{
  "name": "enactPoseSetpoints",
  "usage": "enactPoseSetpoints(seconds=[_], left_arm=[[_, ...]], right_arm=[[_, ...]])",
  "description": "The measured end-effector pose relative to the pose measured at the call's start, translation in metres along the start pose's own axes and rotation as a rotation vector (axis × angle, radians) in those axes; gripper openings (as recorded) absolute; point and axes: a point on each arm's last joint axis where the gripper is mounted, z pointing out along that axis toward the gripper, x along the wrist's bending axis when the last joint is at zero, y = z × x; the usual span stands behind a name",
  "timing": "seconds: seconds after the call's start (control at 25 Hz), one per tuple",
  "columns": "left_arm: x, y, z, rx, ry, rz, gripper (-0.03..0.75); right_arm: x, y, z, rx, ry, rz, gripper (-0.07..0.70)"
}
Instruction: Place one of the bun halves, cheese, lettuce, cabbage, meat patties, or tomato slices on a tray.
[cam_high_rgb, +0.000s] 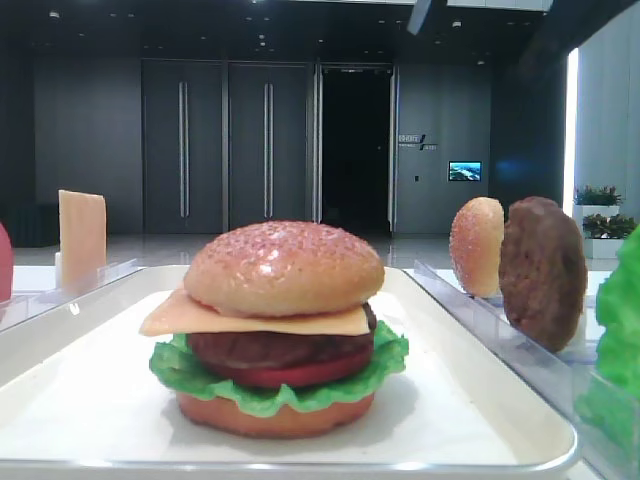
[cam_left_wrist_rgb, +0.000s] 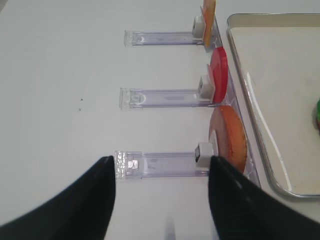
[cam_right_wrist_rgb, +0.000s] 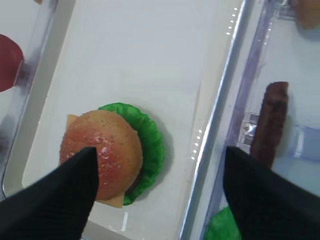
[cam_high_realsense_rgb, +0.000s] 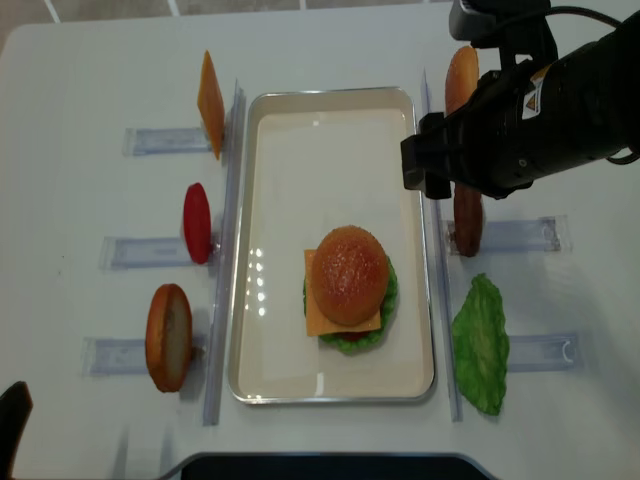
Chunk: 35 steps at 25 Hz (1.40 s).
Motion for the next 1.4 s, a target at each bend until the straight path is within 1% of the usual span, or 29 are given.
enactPoseSetpoints(seconds=[0.08, 0.16, 0.24, 0.36, 0.68, 1.04, 1.2, 1.36, 1.4], left_arm=[[0.000, 0.000, 0.000, 0.000, 0.000, 0.000, 0.454], [0.000, 0.000, 0.000, 0.000, 0.000, 0.000, 0.454], [0.000, 0.000, 0.000, 0.000, 0.000, 0.000, 0.454], [0.000, 0.000, 0.000, 0.000, 0.000, 0.000, 0.454], [0.000, 0.000, 0.000, 0.000, 0.000, 0.000, 0.454], [0.000, 0.000, 0.000, 0.000, 0.000, 0.000, 0.454], [0.000, 0.000, 0.000, 0.000, 0.000, 0.000, 0.454], [0.000, 0.000, 0.000, 0.000, 0.000, 0.000, 0.454], [0.000, 0.000, 0.000, 0.000, 0.000, 0.000, 0.454]], right_arm=[[-0.008, 0.003, -0.003, 0.015, -0.032, 0.016, 0.526], [-0.019, 0.004, -0.006, 0.034, -0.060, 0.046, 0.526], [-0.032, 0.004, -0.008, 0.060, -0.093, 0.078, 0.526], [-0.050, 0.006, -0.014, 0.077, -0.133, 0.113, 0.526], [-0.096, 0.008, -0.030, 0.099, -0.210, 0.211, 0.526], [-0.139, 0.005, -0.046, 0.094, -0.273, 0.315, 0.526], [-0.154, 0.003, -0.053, 0.096, -0.294, 0.344, 0.526], [-0.164, 0.000, -0.058, 0.100, -0.308, 0.347, 0.526], [-0.165, 0.000, -0.059, 0.102, -0.309, 0.340, 0.526]])
